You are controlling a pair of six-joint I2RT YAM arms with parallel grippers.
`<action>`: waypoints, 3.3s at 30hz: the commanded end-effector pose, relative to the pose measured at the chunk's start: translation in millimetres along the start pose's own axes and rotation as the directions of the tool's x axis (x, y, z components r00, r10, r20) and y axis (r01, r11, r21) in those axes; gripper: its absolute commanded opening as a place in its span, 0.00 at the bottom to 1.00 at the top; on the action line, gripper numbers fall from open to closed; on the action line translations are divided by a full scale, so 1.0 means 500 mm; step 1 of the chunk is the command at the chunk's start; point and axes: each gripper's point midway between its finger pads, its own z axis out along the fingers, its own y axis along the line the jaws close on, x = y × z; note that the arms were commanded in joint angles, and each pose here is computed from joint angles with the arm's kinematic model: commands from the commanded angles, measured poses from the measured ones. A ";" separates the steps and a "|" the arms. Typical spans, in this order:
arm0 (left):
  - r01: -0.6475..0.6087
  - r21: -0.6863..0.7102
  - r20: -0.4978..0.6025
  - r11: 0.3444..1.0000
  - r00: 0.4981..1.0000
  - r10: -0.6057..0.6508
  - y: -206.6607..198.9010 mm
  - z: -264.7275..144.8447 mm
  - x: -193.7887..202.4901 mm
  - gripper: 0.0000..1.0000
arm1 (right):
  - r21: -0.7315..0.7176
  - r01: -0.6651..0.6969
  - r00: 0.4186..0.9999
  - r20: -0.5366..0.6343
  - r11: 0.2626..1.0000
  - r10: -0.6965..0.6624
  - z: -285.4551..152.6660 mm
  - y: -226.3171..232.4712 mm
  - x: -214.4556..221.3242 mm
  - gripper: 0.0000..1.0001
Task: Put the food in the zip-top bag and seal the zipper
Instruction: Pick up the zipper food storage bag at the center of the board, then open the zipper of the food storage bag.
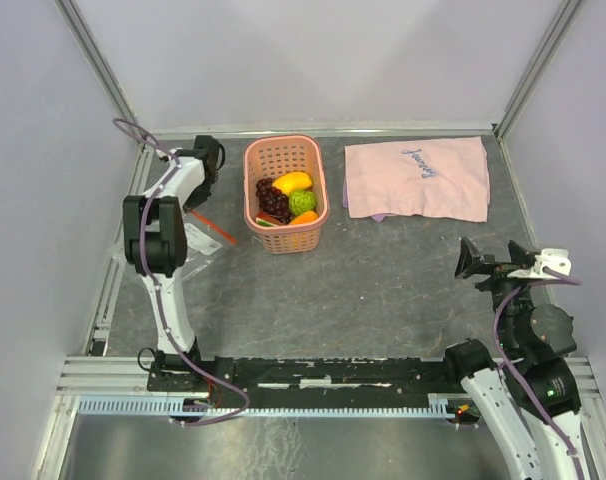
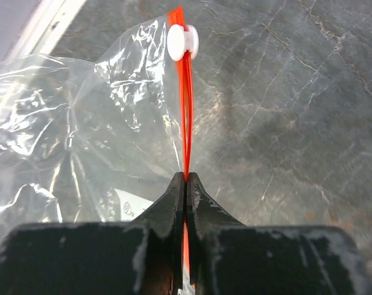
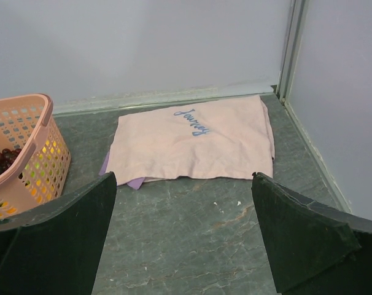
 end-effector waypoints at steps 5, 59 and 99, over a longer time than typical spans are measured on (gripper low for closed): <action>0.079 0.124 0.134 0.989 0.986 -0.095 0.097 -0.158 -0.101 0.03 | -0.072 -0.092 0.991 -0.105 0.993 0.084 0.023 0.052 -0.018 0.99; -0.451 0.833 0.445 -0.320 0.890 -0.098 0.045 -1.189 0.201 0.03 | -0.372 -0.240 0.860 -0.509 0.896 0.019 0.107 0.247 0.070 0.99; -0.251 0.967 0.249 -0.046 0.967 -0.048 -0.248 -1.000 0.328 0.03 | -0.374 -0.330 0.759 -0.651 0.867 0.008 0.149 0.344 0.216 0.92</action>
